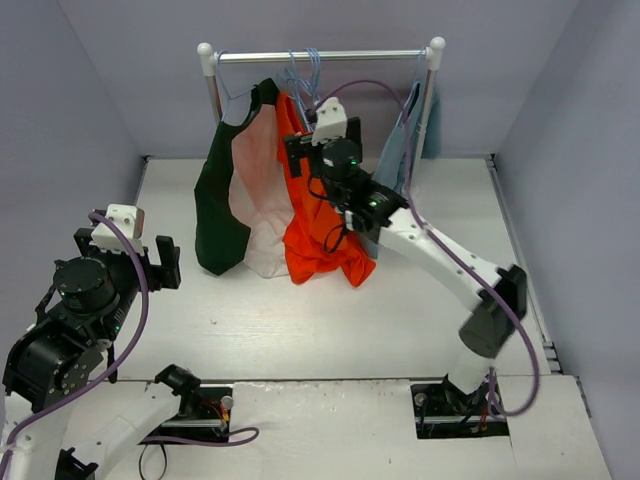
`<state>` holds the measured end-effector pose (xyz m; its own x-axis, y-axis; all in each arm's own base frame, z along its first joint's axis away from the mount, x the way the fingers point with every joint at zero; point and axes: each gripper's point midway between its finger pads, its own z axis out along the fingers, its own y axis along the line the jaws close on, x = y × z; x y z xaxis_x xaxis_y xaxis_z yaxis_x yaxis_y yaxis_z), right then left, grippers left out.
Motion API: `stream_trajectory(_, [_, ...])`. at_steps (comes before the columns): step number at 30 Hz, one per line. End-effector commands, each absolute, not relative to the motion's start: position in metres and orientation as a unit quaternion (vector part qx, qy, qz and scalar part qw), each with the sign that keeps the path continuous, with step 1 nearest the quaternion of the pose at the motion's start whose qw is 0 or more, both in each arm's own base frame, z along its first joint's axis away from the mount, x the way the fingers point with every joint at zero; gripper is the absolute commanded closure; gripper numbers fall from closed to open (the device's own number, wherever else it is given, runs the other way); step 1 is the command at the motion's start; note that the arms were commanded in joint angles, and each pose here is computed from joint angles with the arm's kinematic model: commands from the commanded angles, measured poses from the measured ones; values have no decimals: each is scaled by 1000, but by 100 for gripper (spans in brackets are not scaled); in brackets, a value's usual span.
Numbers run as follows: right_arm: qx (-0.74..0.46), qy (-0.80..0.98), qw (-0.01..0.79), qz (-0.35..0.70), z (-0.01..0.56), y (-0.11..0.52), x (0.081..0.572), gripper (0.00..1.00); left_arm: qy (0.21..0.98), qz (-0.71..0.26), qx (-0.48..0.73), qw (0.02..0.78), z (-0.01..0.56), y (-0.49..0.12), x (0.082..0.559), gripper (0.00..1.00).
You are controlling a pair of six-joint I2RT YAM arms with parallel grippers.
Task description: Place the t-shirt on the hanger
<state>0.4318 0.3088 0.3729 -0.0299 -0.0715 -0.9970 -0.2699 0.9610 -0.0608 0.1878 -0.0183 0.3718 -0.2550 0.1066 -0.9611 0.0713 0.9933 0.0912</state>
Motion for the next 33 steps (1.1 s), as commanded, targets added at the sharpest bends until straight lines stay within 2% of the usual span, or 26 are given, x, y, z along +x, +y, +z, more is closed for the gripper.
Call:
stream_trajectory(1, [-62,605,782,137,511,243,364,0,781,18,29,624,388,-15,194,19])
stream_trajectory(8, [-13,593,801,78,503,140,298,0,786,38,21,617,377,-8,195,19])
stream_trajectory(13, [38,587,808,25,472,57,242,0,786,49,12,616,372,-2,192,19])
stream_trajectory(17, [48,601,798,-6,437,26,220,0,789,54,12,612,367,0,192,19])
stream_trajectory(24, [123,632,764,-42,377,-12,203,0,797,76,6,599,350,5,195,19])
stream_trajectory(33, [143,660,735,-64,340,-6,216,0,806,96,4,584,332,8,198,19])
